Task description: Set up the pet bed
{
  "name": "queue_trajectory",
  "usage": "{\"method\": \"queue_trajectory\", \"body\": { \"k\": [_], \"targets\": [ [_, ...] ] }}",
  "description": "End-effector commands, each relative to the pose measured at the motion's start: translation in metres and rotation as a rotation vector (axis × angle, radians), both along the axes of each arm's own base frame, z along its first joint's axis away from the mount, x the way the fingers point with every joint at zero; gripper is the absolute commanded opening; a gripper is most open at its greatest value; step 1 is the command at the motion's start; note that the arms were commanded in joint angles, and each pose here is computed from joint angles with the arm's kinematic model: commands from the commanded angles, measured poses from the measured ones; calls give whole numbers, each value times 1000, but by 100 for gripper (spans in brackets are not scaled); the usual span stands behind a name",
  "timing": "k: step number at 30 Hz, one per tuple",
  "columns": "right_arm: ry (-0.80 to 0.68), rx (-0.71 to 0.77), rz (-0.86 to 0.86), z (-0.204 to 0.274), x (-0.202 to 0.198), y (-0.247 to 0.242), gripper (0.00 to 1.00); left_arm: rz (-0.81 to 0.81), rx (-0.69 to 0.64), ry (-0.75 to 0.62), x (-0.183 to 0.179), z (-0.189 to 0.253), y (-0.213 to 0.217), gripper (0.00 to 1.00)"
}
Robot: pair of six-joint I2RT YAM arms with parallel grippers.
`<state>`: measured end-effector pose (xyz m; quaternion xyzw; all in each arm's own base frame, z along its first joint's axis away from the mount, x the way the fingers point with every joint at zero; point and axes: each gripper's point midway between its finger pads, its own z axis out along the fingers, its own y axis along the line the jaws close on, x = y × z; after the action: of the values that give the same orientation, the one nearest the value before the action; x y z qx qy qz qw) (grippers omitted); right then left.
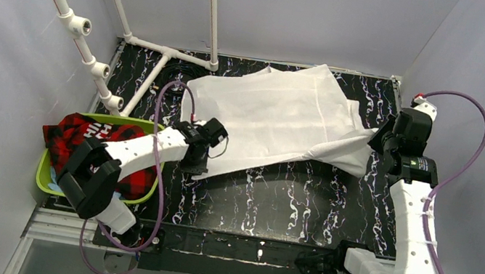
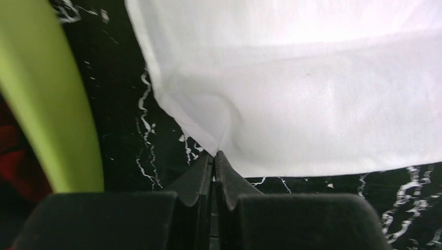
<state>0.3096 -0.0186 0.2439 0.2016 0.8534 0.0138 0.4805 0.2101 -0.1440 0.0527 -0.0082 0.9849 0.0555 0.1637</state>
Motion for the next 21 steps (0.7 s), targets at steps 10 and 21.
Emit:
{"method": "queue_trajectory", "body": {
  "k": [10, 21],
  "targets": [
    [-185, -3, 118, 47, 75, 15, 1, 124, -187, -71, 66, 60, 11, 0],
    [-210, 23, 232, 14, 158, 38, 1, 199, -136, -60, 130, 48, 32, 0]
  ]
}}
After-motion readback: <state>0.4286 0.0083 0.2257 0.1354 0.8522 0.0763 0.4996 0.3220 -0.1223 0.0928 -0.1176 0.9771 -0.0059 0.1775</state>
